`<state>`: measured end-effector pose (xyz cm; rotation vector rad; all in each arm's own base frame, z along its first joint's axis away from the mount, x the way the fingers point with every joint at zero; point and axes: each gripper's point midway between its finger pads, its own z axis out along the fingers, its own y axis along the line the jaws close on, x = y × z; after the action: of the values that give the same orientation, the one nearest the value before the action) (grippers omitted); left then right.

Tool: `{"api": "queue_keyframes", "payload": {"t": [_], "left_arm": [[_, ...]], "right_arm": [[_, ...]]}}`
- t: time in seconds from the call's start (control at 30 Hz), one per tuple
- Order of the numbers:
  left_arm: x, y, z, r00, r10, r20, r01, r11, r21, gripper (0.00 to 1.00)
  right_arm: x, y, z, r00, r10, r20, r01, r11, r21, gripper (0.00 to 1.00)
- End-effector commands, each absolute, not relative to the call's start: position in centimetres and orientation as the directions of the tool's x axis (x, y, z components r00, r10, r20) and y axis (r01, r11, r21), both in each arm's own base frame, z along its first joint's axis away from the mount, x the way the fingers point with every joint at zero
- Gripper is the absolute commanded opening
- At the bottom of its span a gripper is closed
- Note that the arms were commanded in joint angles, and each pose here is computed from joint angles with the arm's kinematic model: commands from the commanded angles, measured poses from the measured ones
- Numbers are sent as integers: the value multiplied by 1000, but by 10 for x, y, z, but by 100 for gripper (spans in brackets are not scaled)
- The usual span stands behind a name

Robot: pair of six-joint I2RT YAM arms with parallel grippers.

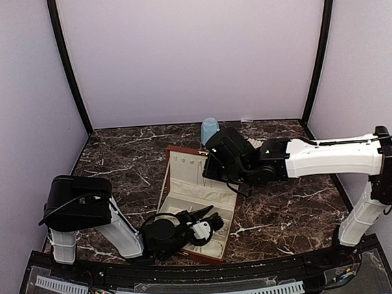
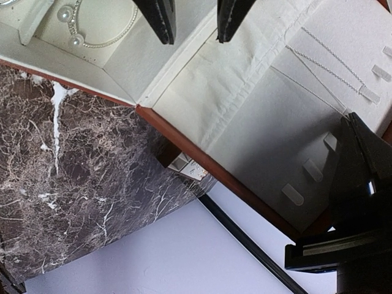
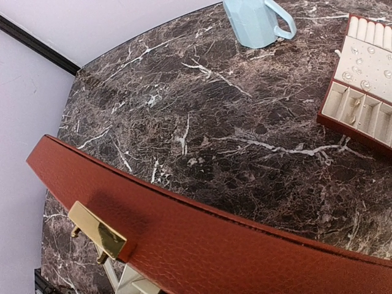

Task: Organize the mixed jewelry
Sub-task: Hang the necklace on the earring holder.

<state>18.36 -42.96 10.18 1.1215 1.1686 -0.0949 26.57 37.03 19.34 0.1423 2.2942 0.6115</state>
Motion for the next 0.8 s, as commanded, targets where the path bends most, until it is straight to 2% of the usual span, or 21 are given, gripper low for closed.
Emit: {"api": "queue_keyframes", "payload": {"t": [0.0,0.23,0.53,0.77], "left_arm": [[182,-427,106,448,445,-775,576,519,631,26],[182,-427,107,449,444,-775,576,519,631,26],[182,-427,107,449,442,-777,577,521,629,26],[179,-425,103,438,427,-791,597,519,611,26]], "right_arm": [[267,367,192,-709,294,-642,-49,887,460,0],[266,367,187,-718,290,-633,-47,887,460,0],[263,398,205,-712,230,-664,-200,840,505,0],[266,399,207,-707,259,-658,-175,838,517,0]]}}
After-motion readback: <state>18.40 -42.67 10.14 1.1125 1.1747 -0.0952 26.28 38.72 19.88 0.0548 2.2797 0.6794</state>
